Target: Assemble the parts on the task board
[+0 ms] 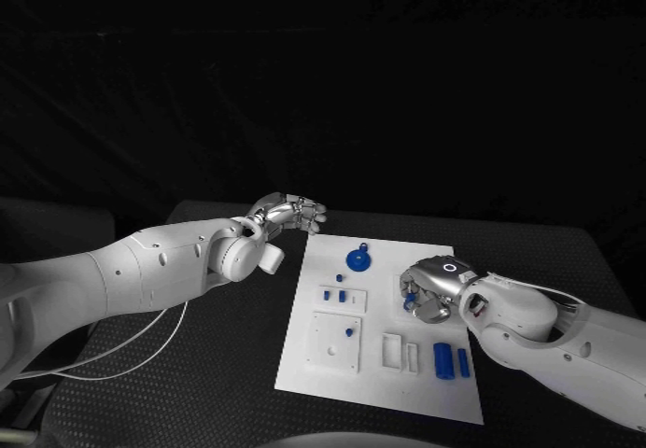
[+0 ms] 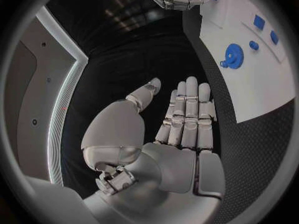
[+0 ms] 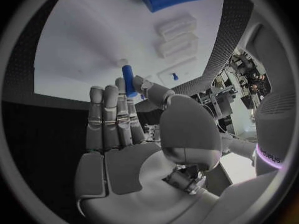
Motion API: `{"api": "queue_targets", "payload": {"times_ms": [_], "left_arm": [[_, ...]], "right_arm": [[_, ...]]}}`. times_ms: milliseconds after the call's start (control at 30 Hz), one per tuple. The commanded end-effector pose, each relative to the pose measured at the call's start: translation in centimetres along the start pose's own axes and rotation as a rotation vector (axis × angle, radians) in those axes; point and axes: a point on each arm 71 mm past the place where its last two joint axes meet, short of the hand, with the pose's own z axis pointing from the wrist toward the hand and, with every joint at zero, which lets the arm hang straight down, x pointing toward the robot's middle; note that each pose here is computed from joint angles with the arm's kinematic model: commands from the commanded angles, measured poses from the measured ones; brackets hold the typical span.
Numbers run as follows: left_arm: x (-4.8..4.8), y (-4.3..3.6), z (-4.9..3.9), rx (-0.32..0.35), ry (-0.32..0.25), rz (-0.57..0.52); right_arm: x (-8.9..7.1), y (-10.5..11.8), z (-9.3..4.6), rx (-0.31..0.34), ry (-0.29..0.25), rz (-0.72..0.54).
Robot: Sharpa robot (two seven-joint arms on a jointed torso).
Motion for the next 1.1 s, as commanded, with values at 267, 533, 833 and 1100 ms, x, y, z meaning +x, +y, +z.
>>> {"api": "queue_targets", "payload": {"times_ms": [267, 533, 833, 1100], "left_arm": [[0.22, -0.13, 0.11, 0.01, 0.013, -0.012], [0.46, -0.15, 0.22, 0.011, 0.017, -0.013], [0.86, -0.18, 0.42, 0.012, 0.025, -0.015], [1.26, -0.21, 0.57, 0.012, 0.033, -0.017]], "right_arm": [[-2.3, 2.5, 0.2, -0.072, -0.084, 0.055], [-2.3, 7.1, 1.5, -0.181, -0.112, 0.045], [-0.3, 10.8, 1.9, -0.258, -0.092, 0.064], [1.9, 12.9, 2.1, -0.289, -0.064, 0.071]]}}
